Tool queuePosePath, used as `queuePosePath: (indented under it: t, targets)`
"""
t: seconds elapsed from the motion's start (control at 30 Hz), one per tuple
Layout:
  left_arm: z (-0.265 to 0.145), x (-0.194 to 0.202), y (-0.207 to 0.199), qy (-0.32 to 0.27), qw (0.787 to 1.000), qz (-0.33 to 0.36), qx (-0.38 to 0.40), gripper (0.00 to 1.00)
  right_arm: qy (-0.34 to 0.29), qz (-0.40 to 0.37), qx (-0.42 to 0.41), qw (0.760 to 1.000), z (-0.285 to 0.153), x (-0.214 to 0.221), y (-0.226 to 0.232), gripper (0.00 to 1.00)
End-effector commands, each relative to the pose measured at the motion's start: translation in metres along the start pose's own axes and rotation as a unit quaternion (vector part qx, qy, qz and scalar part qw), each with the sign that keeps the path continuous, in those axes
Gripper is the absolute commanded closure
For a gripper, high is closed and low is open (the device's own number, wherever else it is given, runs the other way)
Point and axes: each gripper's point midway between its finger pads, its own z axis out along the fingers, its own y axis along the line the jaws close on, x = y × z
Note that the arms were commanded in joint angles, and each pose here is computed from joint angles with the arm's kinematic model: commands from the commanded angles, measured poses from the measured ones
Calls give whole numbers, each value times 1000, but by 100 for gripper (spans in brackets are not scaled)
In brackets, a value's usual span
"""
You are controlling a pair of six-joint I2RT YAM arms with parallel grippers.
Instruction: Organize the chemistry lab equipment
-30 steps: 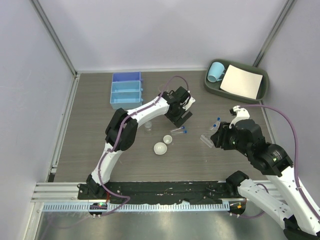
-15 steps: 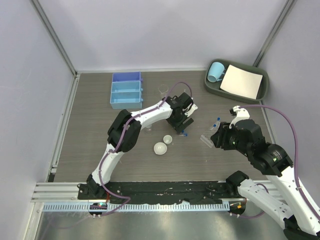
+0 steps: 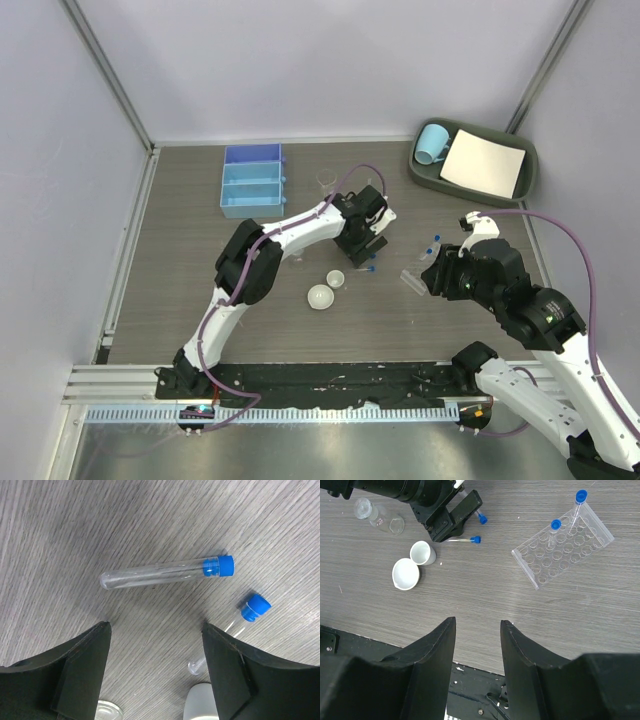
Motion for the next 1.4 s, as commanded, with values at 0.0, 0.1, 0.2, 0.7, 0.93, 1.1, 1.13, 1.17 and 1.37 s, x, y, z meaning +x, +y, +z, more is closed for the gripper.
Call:
queuePosePath:
  t: [0.0, 0.1, 0.2, 0.7, 0.93, 1.1, 1.13, 1.17, 1.37]
  targets:
    - [8, -4, 16, -4, 999, 27, -37, 23, -14, 1, -15, 1000, -3, -9, 7, 53]
    - [7, -13, 19, -7, 998, 42, -41, 23, -13, 1, -16, 1000, -4, -9, 8, 53]
    - [9, -21, 20, -10, 997, 60, -42, 23, -13, 1, -15, 1000, -3, -10, 8, 53]
    - [31, -22, 11, 7, 993, 113, -20, 23, -3, 3, -12, 1000, 4, -7, 8, 53]
    - [42, -13, 6, 29, 992, 120, -4, 33, -2, 6, -14, 1000, 5, -7, 10, 53]
    - [44, -4, 3, 49, 992, 114, 6, 43, -2, 8, -15, 1000, 5, -9, 11, 53]
    - [45, -2, 2, 52, 992, 114, 7, 45, -1, 8, -15, 1000, 5, -9, 11, 53]
    - [45, 0, 2, 53, 992, 112, 7, 46, -2, 8, -16, 1000, 5, -9, 12, 53]
    - [50, 12, 0, 67, 992, 103, 10, 52, -2, 13, -22, 1000, 3, -9, 14, 53]
